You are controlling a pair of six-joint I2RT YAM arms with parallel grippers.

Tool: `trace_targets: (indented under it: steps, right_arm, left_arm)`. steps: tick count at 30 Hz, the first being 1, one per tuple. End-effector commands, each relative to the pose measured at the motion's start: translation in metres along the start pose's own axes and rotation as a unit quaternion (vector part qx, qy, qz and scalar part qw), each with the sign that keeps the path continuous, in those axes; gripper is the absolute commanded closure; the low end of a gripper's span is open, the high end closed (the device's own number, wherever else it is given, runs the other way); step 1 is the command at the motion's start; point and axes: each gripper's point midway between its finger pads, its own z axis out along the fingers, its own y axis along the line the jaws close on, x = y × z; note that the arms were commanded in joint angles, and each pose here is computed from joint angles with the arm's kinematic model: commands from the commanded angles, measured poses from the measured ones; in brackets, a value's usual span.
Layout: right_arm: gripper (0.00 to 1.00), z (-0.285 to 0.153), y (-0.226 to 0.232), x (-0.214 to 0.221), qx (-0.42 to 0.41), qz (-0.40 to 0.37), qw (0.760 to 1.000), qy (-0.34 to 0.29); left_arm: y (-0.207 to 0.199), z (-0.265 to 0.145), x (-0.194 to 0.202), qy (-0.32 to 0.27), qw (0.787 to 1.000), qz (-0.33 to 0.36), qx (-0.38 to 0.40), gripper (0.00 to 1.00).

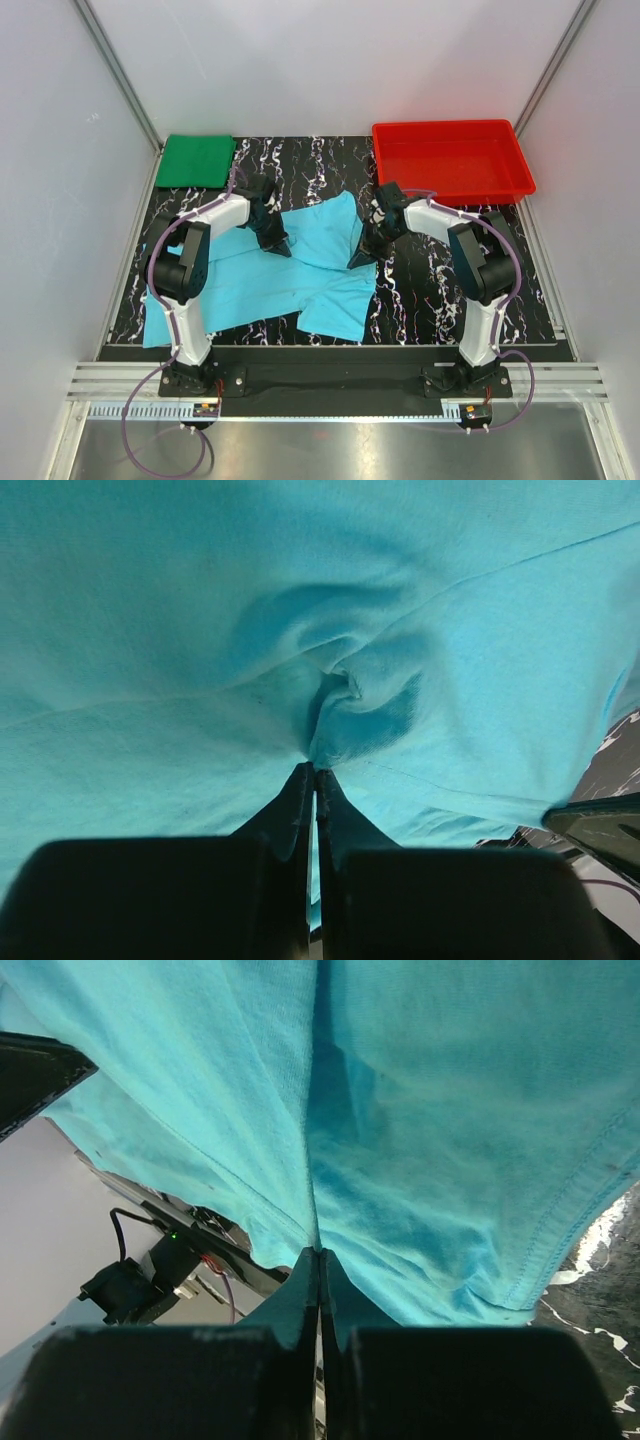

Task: Fold and stack the t-shirts
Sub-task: Fold the tshirt

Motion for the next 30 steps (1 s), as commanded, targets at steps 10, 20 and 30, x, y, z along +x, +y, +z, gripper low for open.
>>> trace_targets:
  steps: [10, 20, 30]
  right_arm:
    - [0.96, -0.002, 0.003, 0.001, 0.002, -0.004, 1.0, -0.015]
    - [0.52, -0.044, 0.008, -0.055, 0.111, -0.136, 0.978, -0.11]
    - [0.3, -0.046, 0.042, -0.178, 0.162, -0.204, 0.942, -0.214]
  left_arm:
    - [-0.004, -0.011, -0.004, -0.015, 1.0, 0.017, 0.004, 0.99]
    - [-0.003, -0.062, 0.003, -0.04, 0.997, 0.06, 0.014, 0.52]
    - [0.099, -0.114, -0.07, -0.143, 0.988, -0.054, -0.016, 0.6]
